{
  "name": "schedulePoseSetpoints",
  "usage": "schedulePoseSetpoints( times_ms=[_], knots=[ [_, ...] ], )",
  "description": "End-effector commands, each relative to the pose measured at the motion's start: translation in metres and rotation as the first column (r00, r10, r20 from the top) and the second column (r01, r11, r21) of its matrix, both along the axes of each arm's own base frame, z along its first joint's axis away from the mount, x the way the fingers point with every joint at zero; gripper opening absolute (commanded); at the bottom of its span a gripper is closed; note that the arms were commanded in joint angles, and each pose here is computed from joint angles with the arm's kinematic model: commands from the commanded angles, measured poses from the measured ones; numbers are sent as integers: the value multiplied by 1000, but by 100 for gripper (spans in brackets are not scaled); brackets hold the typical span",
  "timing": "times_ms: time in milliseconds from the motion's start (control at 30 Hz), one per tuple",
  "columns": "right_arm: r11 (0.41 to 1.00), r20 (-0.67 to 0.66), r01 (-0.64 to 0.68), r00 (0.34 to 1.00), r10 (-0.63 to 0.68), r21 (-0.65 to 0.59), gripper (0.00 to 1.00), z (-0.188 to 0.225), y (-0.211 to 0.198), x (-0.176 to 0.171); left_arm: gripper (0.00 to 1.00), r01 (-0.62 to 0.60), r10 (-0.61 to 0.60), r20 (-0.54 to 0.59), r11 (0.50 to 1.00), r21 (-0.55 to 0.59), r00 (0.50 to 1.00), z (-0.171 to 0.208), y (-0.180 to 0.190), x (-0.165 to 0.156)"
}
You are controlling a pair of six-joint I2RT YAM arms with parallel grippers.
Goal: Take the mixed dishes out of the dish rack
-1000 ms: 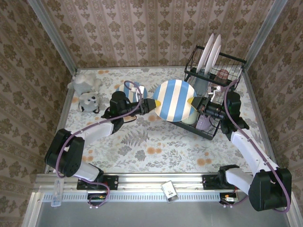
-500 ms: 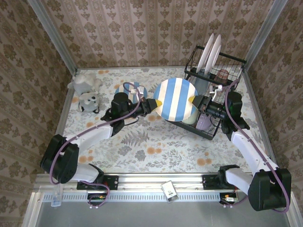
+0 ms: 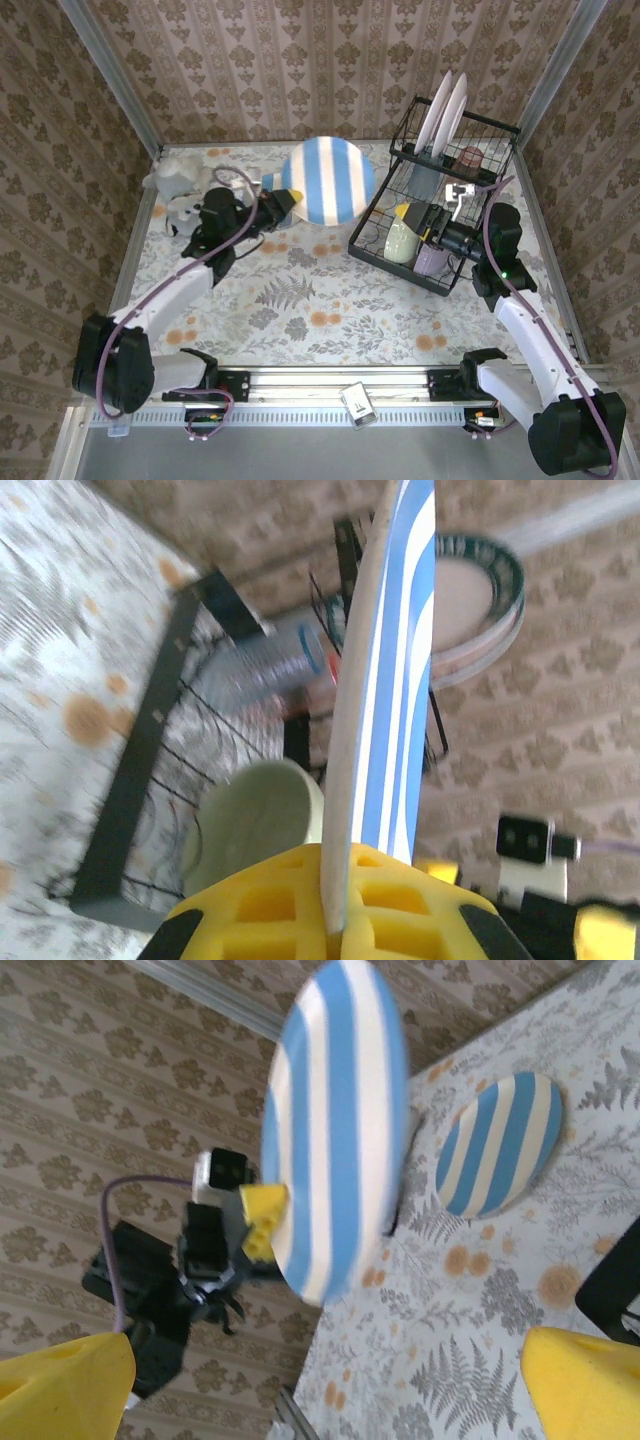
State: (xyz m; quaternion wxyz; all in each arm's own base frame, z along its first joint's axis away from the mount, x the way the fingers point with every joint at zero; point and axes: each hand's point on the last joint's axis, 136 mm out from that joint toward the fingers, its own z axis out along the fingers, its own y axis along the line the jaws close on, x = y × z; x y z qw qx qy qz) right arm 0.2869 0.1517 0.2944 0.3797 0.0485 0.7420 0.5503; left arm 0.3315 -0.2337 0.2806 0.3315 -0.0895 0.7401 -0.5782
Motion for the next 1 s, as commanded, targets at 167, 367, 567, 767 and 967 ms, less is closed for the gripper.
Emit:
schedulePoseSetpoints(
  times_ms=[167,367,567,767,967],
  knots=[
    [995,22,41,999,-39,-96,100,9,3,-9,0,-180,182,-37,983,42,983,-11,79,27],
    [986,-47,107,992,-114,-130,100,6,-7,-4,0,-225,240,-126,967,122,963,-42,106,44],
    [970,-64,149,984,-164,-191,100,1,-16,-7,0,-227,254,-204,963,145,945,-77,118,64],
    [981,-41,128,990,-135,-145,100,5,-13,-12,0,-198,231,-230,967,159,945,-100,115,87],
    [992,-33,97,994,-100,-75,100,12,-11,-18,0,-159,188,-243,978,134,951,-118,108,104]
  ],
)
